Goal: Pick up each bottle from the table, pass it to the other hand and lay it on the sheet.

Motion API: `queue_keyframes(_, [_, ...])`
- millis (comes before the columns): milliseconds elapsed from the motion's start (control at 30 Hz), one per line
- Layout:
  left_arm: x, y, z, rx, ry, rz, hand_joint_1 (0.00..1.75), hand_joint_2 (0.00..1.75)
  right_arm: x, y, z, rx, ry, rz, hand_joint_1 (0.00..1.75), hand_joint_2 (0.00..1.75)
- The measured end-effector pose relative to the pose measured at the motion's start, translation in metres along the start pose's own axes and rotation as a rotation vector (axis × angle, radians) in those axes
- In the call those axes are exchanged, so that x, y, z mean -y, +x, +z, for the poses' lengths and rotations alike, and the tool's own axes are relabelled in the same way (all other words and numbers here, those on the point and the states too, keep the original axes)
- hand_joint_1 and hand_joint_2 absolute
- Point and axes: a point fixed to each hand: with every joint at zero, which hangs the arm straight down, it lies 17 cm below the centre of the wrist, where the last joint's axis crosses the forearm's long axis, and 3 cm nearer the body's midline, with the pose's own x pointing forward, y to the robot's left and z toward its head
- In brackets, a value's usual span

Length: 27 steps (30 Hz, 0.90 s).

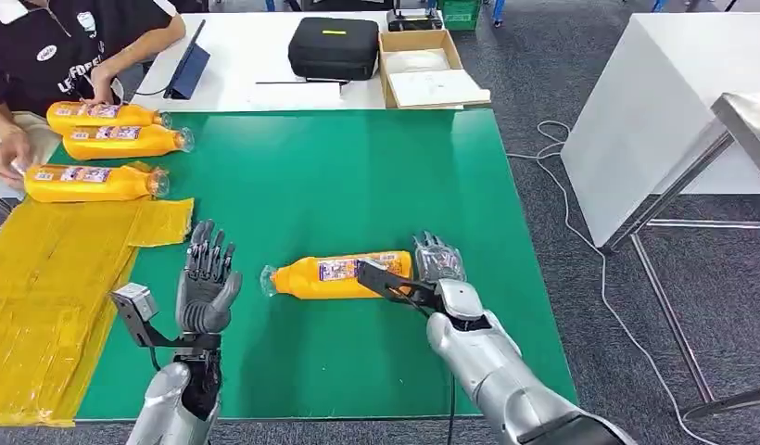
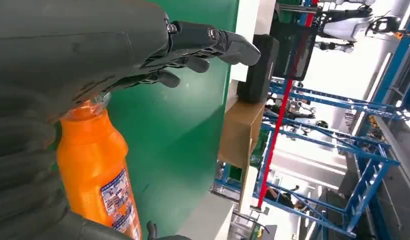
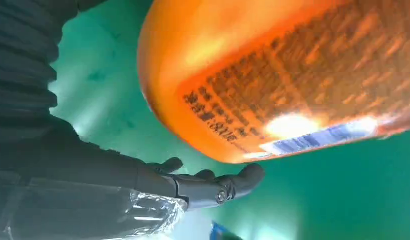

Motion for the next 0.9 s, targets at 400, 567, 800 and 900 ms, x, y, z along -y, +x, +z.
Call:
queue_keyframes(400, [0.0, -0.004, 0.0, -0.009, 0.005, -0.002, 0.0, 1.75, 0.006, -0.004, 0.0, -0.03, -0.033, 0.153, 0.0, 1.75])
queue_keyframes(567, [-0.001, -0.004, 0.0, -0.006, 0.008, -0.003, 0.0, 1.75, 0.02, 0.0, 0.001, -0.047, -0.116, 0.349, 0.0, 1.75])
queue_keyframes(800, [0.0, -0.004, 0.002, -0.003, 0.004, -0.005, 0.0, 1.75, 0.04, 0.03, 0.007, 0.02, -0.271, 0.486, 0.0, 1.75])
queue_keyframes(900, [-0.001, -0.006, 0.006, -0.008, 0.005, -0.007, 0.0, 1.75, 0.045, 0.045, 0.011, 0.061, -0.34, 0.541, 0.0, 1.75])
